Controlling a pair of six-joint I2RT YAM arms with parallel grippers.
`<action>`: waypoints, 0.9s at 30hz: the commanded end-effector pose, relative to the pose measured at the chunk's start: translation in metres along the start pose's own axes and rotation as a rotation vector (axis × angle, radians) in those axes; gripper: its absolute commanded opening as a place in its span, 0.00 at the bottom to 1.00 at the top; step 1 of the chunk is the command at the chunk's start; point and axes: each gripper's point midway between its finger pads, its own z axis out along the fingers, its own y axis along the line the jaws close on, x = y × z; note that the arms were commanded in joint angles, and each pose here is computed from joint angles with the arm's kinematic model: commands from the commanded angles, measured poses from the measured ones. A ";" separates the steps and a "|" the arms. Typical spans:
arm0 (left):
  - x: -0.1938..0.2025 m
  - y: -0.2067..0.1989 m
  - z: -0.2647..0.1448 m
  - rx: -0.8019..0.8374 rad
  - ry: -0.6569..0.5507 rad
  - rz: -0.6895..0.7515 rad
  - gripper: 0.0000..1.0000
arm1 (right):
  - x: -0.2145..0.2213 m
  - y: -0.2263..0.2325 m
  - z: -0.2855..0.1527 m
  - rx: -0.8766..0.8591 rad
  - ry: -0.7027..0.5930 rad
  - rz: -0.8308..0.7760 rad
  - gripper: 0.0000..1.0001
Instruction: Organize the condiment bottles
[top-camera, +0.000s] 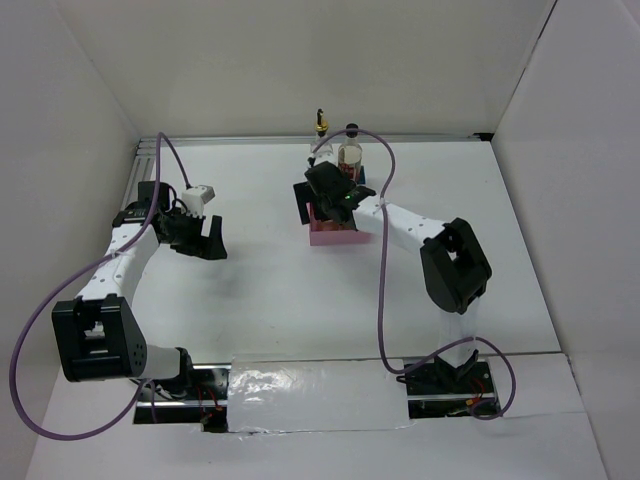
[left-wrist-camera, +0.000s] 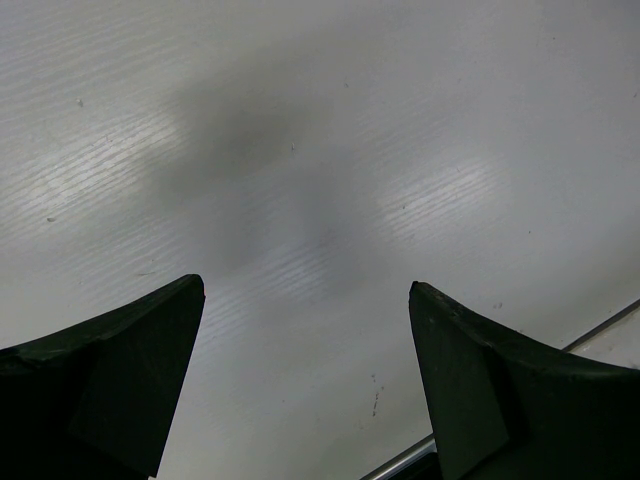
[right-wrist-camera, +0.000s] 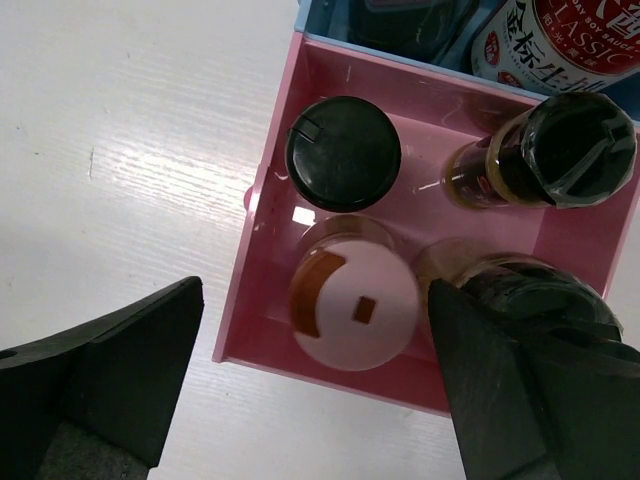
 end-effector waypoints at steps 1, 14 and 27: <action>-0.013 -0.002 -0.003 0.010 -0.036 0.040 0.96 | -0.028 0.000 -0.015 -0.005 -0.082 0.016 1.00; -0.018 -0.002 -0.007 0.005 -0.047 0.050 0.96 | -0.131 0.000 -0.107 -0.075 -0.318 0.030 1.00; -0.020 -0.005 -0.021 -0.028 -0.072 0.068 0.96 | -0.022 -0.231 -0.105 0.072 0.133 0.437 1.00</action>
